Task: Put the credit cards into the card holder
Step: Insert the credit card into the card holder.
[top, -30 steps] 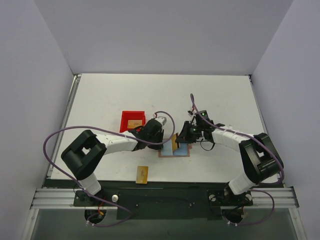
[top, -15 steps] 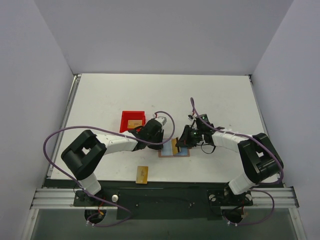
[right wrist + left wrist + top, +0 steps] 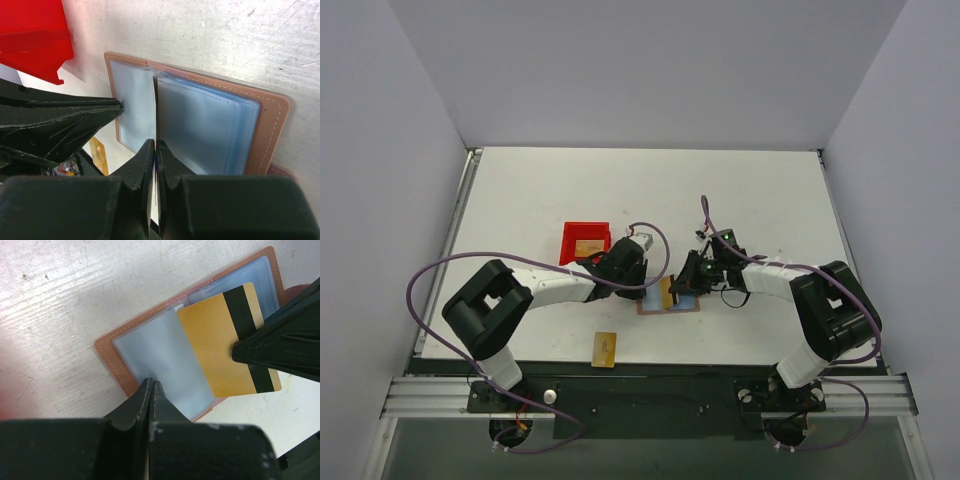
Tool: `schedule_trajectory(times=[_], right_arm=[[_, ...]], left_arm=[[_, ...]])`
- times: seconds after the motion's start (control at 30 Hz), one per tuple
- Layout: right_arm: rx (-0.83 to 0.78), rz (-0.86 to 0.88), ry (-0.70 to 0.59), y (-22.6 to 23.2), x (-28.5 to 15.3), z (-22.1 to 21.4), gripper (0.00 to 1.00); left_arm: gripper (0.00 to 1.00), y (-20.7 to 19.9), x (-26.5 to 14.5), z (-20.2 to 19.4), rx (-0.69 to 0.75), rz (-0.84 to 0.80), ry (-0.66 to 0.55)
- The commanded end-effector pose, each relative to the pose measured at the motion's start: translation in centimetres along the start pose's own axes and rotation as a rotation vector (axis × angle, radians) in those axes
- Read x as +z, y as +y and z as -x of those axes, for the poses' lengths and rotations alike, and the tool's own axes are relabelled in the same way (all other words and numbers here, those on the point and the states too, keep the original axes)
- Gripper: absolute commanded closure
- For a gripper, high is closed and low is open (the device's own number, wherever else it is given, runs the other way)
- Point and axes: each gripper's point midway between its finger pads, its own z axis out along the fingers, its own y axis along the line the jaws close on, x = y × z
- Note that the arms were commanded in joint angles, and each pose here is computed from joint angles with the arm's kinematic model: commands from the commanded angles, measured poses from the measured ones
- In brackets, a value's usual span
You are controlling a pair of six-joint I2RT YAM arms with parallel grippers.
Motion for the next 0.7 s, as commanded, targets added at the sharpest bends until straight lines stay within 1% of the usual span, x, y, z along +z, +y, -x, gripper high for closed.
schedule_trajectory(times=[0.0, 0.47, 0.67], right_arm=[[0.013, 0.013, 0.013, -0.2, 0.3, -0.5, 1.00], [0.009, 0.124, 0.010, 1.4, 0.6, -0.5, 1.00], [0.008, 0.136, 0.006, 1.5, 0.5, -0.5, 1.00]], left_arm=[[1.00, 1.0, 0.6, -0.7, -0.003, 0.035, 0.025], [1.00, 1.0, 0.7, -0.8, -0.003, 0.035, 0.029], [1.00, 0.9, 0.7, -0.7, -0.003, 0.035, 0.029]])
